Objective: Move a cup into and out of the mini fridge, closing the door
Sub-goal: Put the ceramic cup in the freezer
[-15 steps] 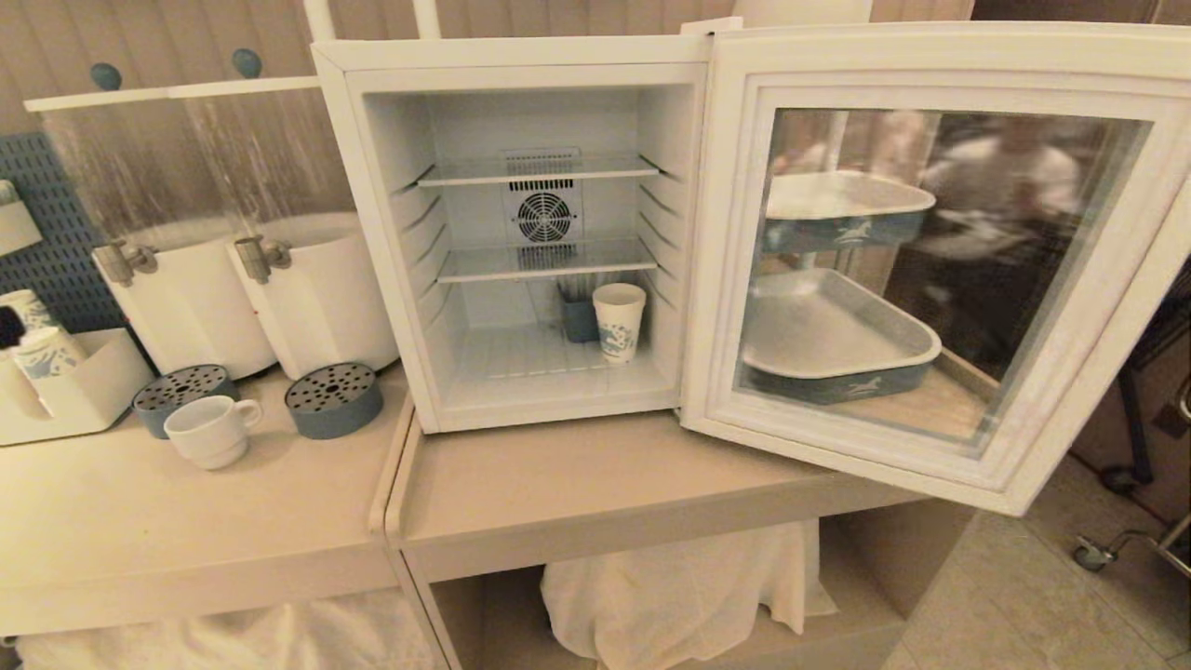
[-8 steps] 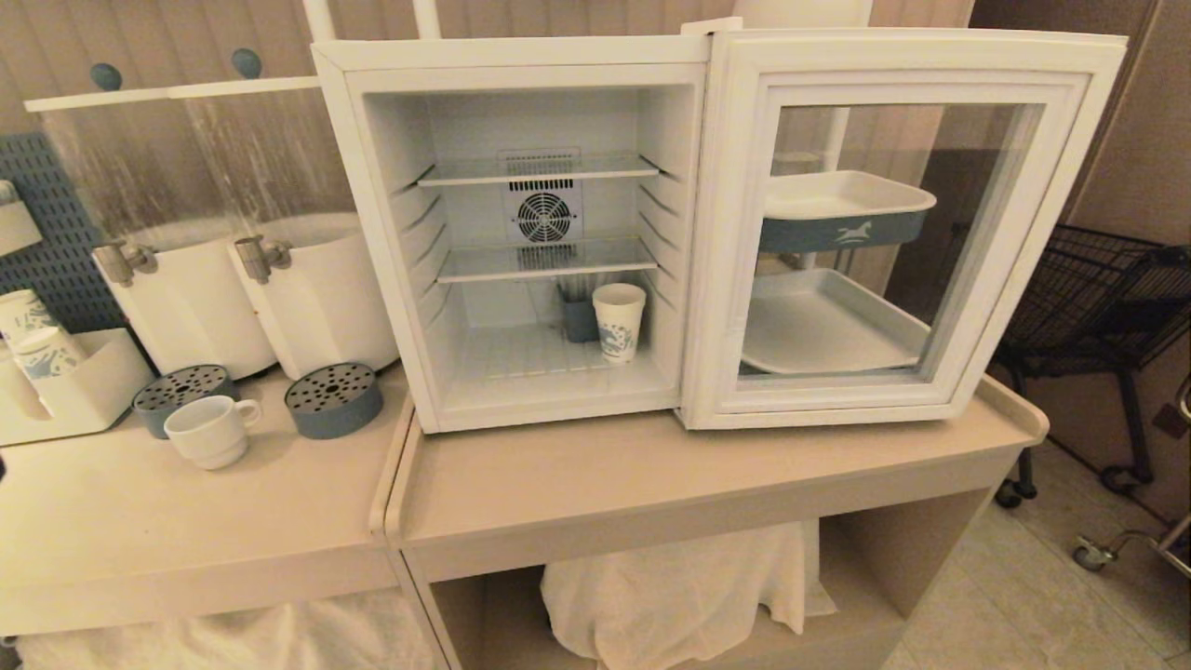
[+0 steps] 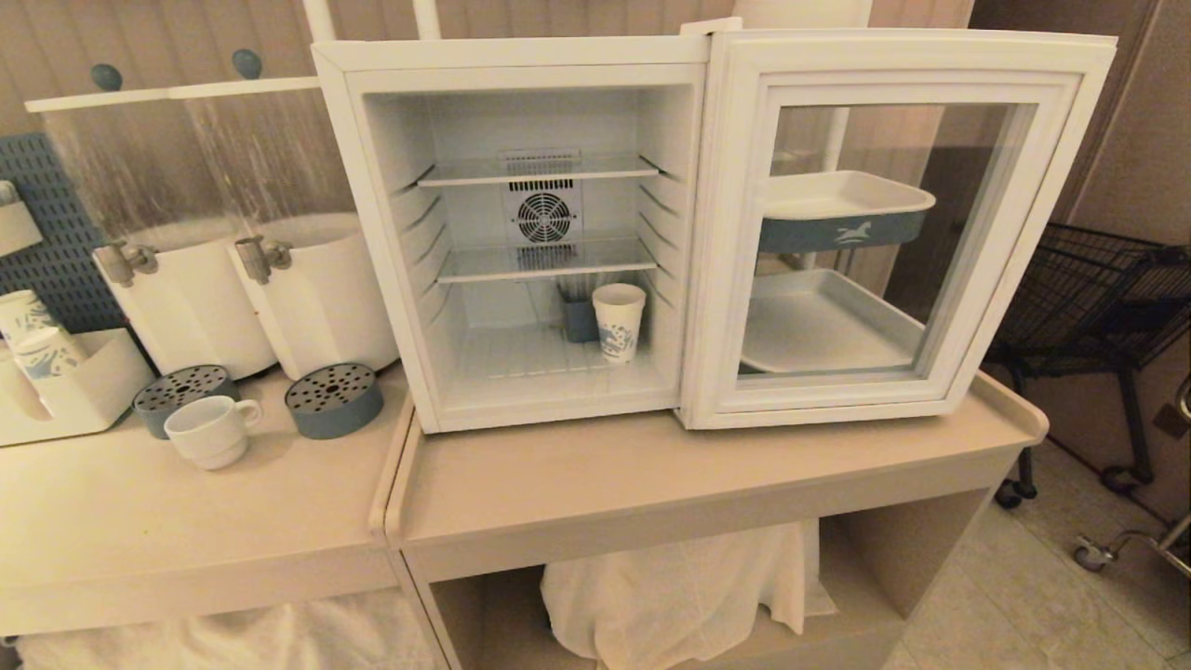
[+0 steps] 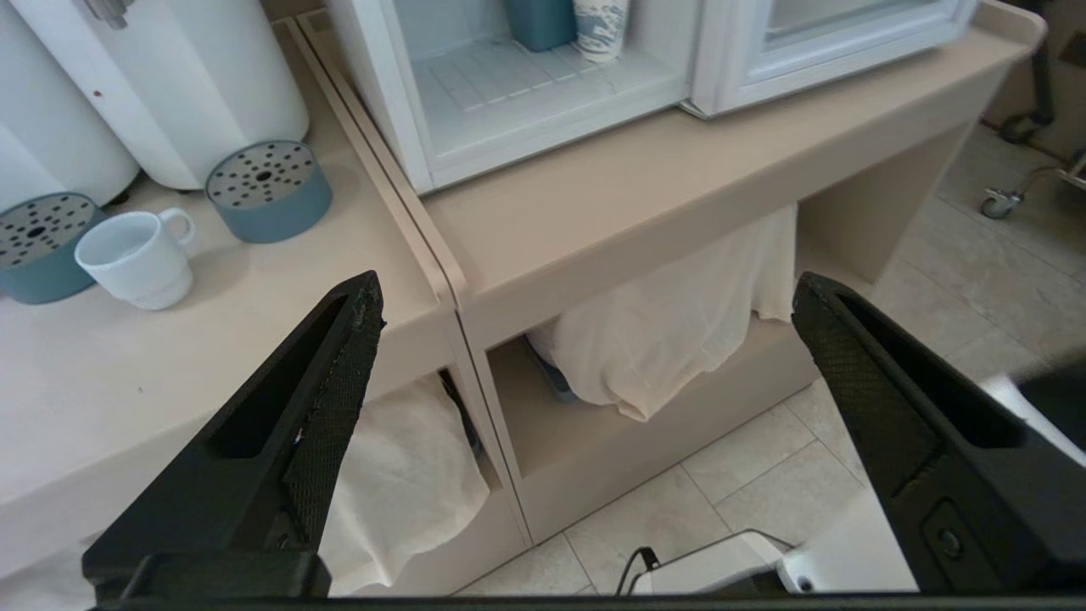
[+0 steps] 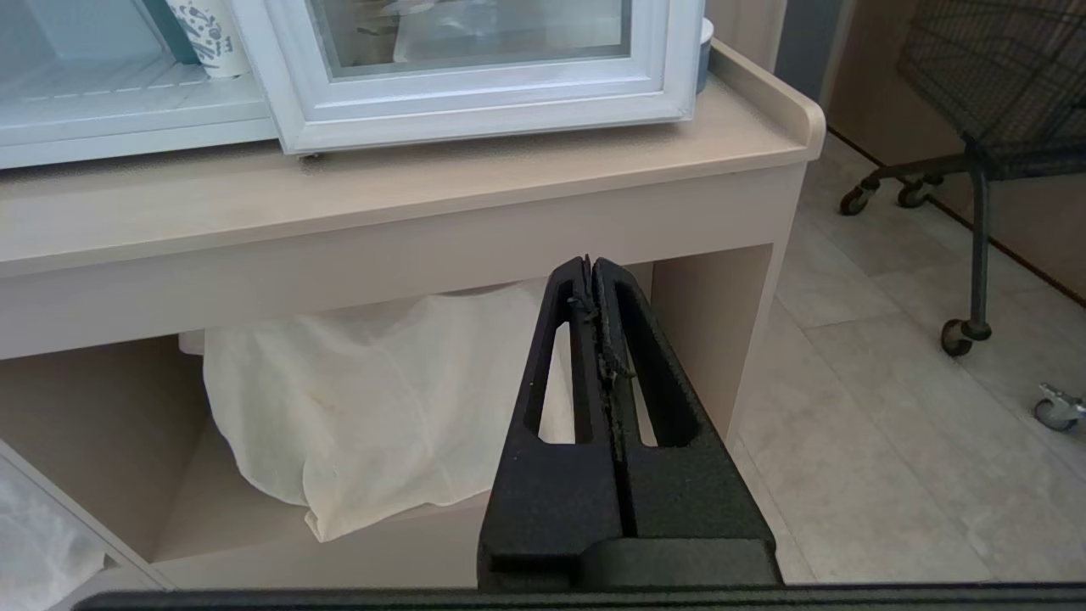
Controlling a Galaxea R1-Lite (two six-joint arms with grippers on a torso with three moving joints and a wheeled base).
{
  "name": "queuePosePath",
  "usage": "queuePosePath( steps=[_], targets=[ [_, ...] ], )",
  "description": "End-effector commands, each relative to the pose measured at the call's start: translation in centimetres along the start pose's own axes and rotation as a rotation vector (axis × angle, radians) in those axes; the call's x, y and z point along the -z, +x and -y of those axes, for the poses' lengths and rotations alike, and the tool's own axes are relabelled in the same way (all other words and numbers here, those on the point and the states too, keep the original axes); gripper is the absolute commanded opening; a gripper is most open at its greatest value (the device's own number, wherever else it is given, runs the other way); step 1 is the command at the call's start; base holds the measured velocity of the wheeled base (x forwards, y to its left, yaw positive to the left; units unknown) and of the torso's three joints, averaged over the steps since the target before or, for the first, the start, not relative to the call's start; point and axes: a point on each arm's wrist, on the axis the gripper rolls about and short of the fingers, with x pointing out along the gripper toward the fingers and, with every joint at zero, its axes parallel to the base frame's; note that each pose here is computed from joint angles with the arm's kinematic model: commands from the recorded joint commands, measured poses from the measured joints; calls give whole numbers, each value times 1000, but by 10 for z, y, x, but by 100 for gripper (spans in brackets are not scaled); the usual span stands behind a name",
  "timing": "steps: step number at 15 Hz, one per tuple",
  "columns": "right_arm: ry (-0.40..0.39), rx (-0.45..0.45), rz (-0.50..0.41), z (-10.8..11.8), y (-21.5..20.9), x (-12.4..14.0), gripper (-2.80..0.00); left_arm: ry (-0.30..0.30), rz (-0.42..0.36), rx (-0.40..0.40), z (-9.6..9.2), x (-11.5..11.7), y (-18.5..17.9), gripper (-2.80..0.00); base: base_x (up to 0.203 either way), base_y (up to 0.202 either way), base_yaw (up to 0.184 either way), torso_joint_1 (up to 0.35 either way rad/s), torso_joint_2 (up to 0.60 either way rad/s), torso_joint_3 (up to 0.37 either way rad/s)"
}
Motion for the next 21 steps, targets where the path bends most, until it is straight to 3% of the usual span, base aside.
queuePosePath(
  steps=[1,5,6,9,11,13,15,17,19,21],
  targets=[
    [0,0,-1,0,0,0,-280,26,31,5,10,7,-13,0,0,0,0,0,0,0],
    [0,0,-1,0,0,0,-280,52,51,-48,19,22,-31,0,0,0,0,0,0,0],
    [0,0,-1,0,0,0,-280,59,54,-70,18,23,-35,-280,0,0,0,0,0,0],
    [0,0,-1,0,0,0,-280,38,49,-107,15,23,-43,-280,0,0,0,0,0,0],
    [0,0,-1,0,0,0,-280,-48,27,-109,17,25,-49,-280,0,0,0,0,0,0],
    [0,0,-1,0,0,0,-280,-79,-6,-123,21,27,-55,-280,0,0,0,0,0,0],
    [0,0,-1,0,0,0,-280,-93,-21,-108,22,27,-60,-280,0,0,0,0,0,0],
    [0,0,-1,0,0,0,-280,-113,-43,-30,19,18,-81,-280,0,0,0,0,0,0],
    [0,0,-1,0,0,0,-280,-85,67,42,21,-2,-129,-280,0,0,0,0,0,0],
    [0,0,-1,0,0,0,-280,-51,216,50,25,1,-176,-280,0,0,0,0,0,0]
  ],
)
